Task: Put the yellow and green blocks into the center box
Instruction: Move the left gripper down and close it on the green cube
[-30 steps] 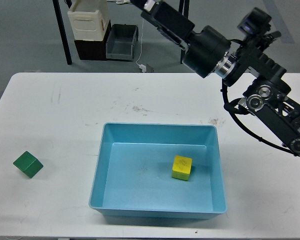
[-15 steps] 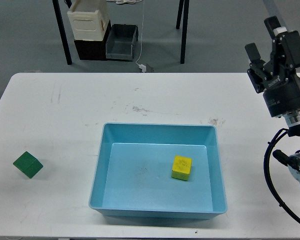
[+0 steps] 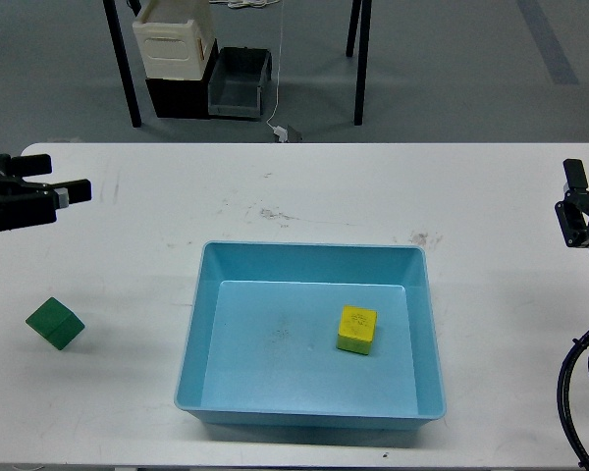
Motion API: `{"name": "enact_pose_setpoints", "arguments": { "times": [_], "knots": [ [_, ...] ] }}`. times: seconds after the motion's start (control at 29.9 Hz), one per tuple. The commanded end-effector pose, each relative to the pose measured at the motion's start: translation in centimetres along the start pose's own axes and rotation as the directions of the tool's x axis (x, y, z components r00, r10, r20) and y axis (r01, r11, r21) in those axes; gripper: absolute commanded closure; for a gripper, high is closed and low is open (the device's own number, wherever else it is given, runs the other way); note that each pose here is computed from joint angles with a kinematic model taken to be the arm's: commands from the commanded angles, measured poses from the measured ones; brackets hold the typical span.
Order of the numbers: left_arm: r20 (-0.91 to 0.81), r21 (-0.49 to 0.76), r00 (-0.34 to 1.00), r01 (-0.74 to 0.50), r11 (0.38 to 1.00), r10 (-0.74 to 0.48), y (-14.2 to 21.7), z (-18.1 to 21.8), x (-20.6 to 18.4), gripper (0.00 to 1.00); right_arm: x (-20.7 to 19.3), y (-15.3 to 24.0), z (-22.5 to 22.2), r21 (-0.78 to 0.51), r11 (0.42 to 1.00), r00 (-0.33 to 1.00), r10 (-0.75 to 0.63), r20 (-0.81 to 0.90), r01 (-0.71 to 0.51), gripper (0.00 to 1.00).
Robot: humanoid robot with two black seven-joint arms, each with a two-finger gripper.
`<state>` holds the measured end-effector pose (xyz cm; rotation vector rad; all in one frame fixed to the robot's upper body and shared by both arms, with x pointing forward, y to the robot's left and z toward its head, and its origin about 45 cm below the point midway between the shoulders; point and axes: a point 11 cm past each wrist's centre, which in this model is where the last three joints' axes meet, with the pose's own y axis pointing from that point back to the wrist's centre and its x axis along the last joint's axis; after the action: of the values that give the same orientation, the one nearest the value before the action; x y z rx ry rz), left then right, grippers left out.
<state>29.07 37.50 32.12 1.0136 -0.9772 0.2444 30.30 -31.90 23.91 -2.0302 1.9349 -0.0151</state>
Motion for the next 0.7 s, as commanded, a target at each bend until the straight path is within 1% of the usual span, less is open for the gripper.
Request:
{"name": "enact_pose_setpoints", "arguments": {
  "times": [0.0,0.07,0.1,0.37,0.47,0.67],
  "knots": [
    [0.135,0.072,0.979,0.143,0.987,-0.151,-0.9,-0.6,-2.9,0.01,1.0,0.8,0.2,-0.009,0.999,0.999,0.034,-0.007,-0.034,0.03],
    [0.203,0.119,0.95,0.218,0.969,-0.239,-1.2,-1.1,-4.7,0.01,1.3,1.1,0.2,-0.01,0.999,0.999,0.045,-0.011,-0.045,0.03],
    [0.215,0.125,0.94,0.242,0.962,-0.264,-1.3,-1.1,-5.3,0.01,1.4,1.1,0.2,-0.01,0.999,0.999,0.047,-0.011,-0.047,0.03],
    [0.203,0.103,0.924,0.31,0.945,-0.325,-2.1,-0.8,-7.6,0.0,1.6,1.6,0.5,-0.022,0.998,0.999,0.054,-0.011,-0.054,0.03],
    [0.171,0.119,0.916,0.345,0.931,-0.362,-2.1,-1.8,-8.8,0.0,1.5,1.6,0.5,-0.023,0.998,0.999,0.052,-0.01,-0.053,0.03],
    [0.137,0.132,0.907,0.381,0.915,-0.397,-3.1,-3.2,-10.0,0.0,1.6,1.8,0.7,-0.029,0.998,0.998,0.055,-0.011,-0.055,0.03]
  ]
}}
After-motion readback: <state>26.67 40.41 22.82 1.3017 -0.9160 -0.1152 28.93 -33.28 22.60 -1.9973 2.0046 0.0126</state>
